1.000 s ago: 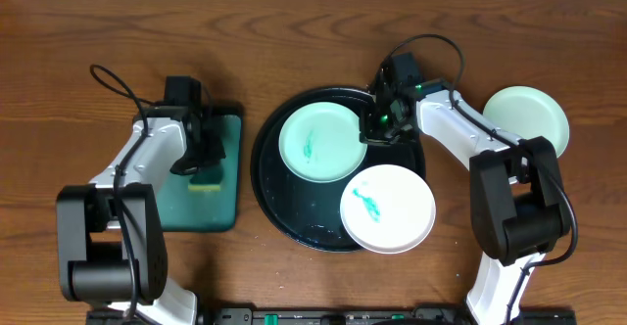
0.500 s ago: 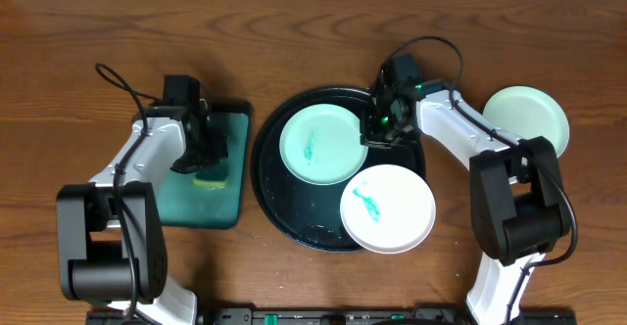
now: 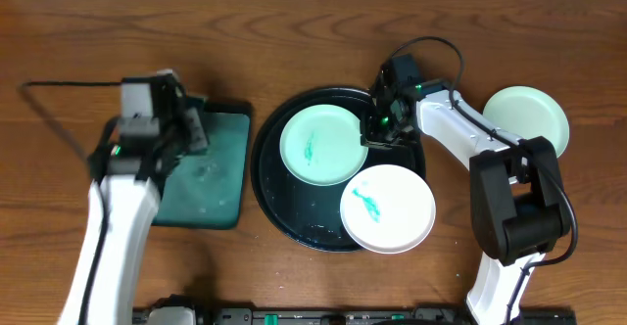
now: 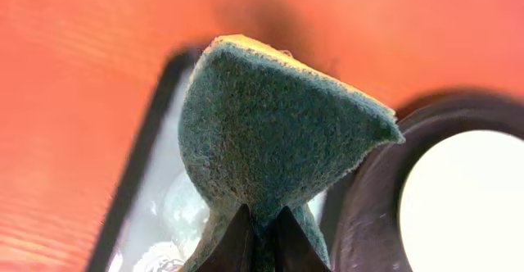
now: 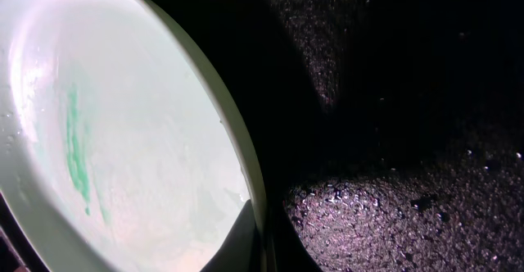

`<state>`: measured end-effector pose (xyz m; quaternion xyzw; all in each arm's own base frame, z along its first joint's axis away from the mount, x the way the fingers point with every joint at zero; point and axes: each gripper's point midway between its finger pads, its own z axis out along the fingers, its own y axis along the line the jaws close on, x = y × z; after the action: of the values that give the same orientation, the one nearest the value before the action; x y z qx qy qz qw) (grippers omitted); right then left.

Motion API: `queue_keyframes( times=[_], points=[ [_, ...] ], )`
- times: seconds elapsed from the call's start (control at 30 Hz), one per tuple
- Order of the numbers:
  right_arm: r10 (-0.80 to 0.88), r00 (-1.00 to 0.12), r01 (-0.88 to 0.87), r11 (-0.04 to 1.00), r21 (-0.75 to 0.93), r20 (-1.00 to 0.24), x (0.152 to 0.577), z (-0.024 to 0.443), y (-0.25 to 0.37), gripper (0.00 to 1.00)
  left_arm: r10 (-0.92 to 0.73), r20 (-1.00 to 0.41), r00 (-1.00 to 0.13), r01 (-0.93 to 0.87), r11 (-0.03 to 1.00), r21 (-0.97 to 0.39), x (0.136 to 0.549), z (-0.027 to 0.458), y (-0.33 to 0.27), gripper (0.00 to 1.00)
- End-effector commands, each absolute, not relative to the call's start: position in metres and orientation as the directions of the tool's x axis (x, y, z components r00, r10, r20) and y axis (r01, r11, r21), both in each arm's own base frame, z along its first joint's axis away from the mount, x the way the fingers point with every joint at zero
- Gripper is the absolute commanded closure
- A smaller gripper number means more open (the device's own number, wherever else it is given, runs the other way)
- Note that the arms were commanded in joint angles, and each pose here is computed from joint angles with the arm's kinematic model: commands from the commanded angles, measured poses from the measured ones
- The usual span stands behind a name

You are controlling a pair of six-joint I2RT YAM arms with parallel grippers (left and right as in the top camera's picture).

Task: Clean dirty plates on tray and stack at the side
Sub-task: 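Grasp the green sponge with the left gripper and lift it from the water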

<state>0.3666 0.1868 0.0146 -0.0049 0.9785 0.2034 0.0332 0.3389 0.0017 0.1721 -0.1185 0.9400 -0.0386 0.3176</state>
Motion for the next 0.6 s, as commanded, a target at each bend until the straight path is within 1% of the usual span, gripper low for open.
queue_keyframes(
  times=[0.0,0.1,0.23,0.37,0.57],
  points=[
    [-0.011,-0.998,-0.037,0.913,0.406,-0.066,0.365,0.015,0.188,0.99,-0.149,-0.713,-0.685,-0.112,0.989,-0.099,0.335,0.217,-0.001,0.93],
    [-0.011,-0.998,-0.038,0.913,0.406,-0.068,0.366,0.015,0.188,0.99,-0.097,-0.791,-0.605,-0.058,0.995,-0.077,0.327,0.25,-0.006,0.93],
    [-0.011,-0.998,-0.039,0.913,0.406,-0.07,0.366,0.015,0.188,0.99,-0.053,-0.846,-0.53,-0.021,0.999,-0.05,0.317,0.277,-0.008,0.93],
    [-0.011,-0.998,-0.038,0.913,0.406,-0.069,0.366,0.015,0.188,0.99,-0.041,-0.862,-0.506,-0.013,0.999,-0.039,0.314,0.285,-0.007,0.93],
    [-0.01,-0.997,-0.038,0.914,0.403,-0.07,0.366,0.015,0.187,0.99,-0.041,-0.857,-0.514,-0.013,0.999,-0.039,0.316,0.282,-0.008,0.93]
  ],
)
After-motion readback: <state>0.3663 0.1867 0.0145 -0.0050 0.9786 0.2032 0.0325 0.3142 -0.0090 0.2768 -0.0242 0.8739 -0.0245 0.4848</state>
